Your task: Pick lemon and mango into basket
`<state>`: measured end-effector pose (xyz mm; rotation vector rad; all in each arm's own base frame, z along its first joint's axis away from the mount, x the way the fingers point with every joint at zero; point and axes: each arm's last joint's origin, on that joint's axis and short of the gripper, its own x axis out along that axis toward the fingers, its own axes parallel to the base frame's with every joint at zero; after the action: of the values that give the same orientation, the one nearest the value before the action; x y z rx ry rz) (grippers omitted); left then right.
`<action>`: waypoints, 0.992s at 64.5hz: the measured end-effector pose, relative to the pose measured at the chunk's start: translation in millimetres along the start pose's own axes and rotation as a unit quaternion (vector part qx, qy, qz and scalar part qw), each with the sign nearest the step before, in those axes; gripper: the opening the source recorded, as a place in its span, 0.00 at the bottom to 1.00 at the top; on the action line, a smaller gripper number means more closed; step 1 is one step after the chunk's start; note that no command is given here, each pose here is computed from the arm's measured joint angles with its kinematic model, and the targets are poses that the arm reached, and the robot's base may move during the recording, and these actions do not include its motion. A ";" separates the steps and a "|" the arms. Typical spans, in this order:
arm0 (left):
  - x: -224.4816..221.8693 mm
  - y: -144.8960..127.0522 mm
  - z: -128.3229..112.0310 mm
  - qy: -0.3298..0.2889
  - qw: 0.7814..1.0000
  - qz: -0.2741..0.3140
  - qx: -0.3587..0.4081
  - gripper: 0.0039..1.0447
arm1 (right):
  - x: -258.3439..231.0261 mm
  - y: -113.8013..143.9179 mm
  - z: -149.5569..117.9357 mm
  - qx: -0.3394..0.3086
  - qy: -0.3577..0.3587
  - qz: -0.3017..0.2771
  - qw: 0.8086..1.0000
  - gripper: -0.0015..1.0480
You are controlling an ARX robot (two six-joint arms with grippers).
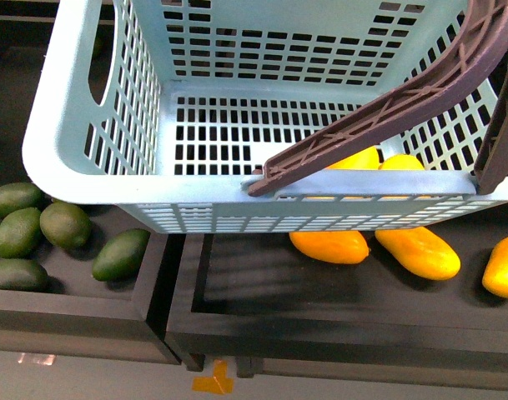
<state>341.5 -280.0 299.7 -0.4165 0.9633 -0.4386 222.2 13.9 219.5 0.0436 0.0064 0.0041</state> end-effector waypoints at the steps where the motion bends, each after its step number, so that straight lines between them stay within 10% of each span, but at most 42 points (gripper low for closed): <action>1: 0.0 0.0 0.0 0.000 1.000 0.000 0.000 0.15 | -2.9 -0.6 -2.0 -0.003 0.000 0.000 1.000 0.30; 13: 0.0 0.0 0.0 -0.002 1.000 0.002 0.002 0.15 | -25.8 -13.4 -17.1 -0.014 0.003 -0.002 1.000 0.02; 64: 0.0 0.4 0.4 -0.004 1.000 0.005 0.002 0.15 | -85.7 -15.6 -51.1 -0.019 -0.005 -0.002 1.000 0.02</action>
<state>341.8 -279.6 299.6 -0.4095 0.9556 -0.4289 136.3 0.2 168.3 0.0059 -0.0032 0.0000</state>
